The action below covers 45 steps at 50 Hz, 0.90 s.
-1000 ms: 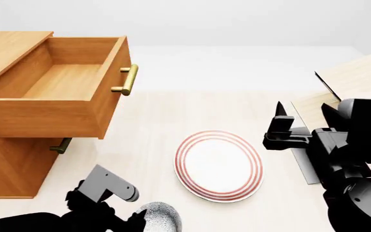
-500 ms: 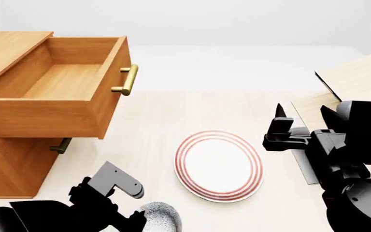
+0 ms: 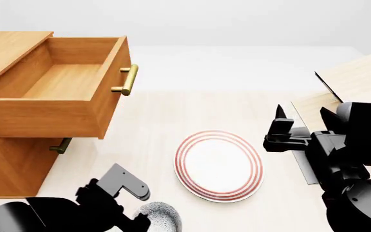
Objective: Open the top drawer of the cabinet and put the bowl in it.
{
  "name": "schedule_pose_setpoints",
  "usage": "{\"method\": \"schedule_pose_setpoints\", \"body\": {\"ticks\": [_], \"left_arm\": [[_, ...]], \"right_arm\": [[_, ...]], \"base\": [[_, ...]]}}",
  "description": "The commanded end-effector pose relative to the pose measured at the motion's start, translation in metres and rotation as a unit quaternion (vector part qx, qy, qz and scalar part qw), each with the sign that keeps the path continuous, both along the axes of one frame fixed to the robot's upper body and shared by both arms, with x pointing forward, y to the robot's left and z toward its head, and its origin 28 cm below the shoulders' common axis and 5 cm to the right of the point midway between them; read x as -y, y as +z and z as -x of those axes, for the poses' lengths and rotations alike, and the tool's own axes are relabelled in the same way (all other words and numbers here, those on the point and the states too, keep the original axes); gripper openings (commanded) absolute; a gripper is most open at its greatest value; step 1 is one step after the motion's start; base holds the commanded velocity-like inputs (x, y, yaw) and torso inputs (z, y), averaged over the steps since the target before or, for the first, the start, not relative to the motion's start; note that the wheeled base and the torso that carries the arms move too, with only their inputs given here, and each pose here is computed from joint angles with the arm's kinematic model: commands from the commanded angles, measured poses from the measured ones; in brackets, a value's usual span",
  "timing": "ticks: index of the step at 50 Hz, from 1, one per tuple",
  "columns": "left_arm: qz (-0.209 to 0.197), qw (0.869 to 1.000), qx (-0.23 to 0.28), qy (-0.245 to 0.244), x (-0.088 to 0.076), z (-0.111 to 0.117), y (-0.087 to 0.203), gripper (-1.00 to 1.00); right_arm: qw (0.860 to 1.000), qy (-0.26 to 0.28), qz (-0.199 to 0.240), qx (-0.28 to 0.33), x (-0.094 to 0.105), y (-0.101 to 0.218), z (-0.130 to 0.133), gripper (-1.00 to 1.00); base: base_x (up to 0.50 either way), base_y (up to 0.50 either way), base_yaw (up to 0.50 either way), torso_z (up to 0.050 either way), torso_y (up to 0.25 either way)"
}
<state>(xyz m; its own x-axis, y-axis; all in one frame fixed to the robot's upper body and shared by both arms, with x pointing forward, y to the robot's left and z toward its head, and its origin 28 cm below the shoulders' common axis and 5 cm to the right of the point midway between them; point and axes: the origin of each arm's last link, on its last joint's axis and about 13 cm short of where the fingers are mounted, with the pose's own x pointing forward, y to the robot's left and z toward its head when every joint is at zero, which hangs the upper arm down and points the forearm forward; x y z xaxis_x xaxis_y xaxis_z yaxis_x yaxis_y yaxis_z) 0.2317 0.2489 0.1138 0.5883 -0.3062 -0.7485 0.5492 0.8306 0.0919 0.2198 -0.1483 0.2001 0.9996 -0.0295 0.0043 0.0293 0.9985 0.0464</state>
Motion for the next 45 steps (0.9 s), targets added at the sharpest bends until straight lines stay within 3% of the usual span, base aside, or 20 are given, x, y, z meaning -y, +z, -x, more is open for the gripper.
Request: {"method": "schedule_pose_setpoints", "body": {"ticks": [1, 45], "left_arm": [[0.000, 1.000, -0.011, -0.005, 0.004, -0.002, -0.006, 1.00], [0.006, 0.999, -0.051, -0.006, 0.009, -0.008, -0.037, 1.00]], "right_arm": [[1.000, 0.001, -0.001, -0.001, 0.000, -0.001, 0.000, 1.00], [1.000, -0.004, 0.000, -0.007, 0.001, -0.002, -0.003, 1.00]], "base": [[0.00, 0.00, 0.00, 0.000, 0.000], [0.00, 0.00, 0.00, 0.000, 0.000]]}}
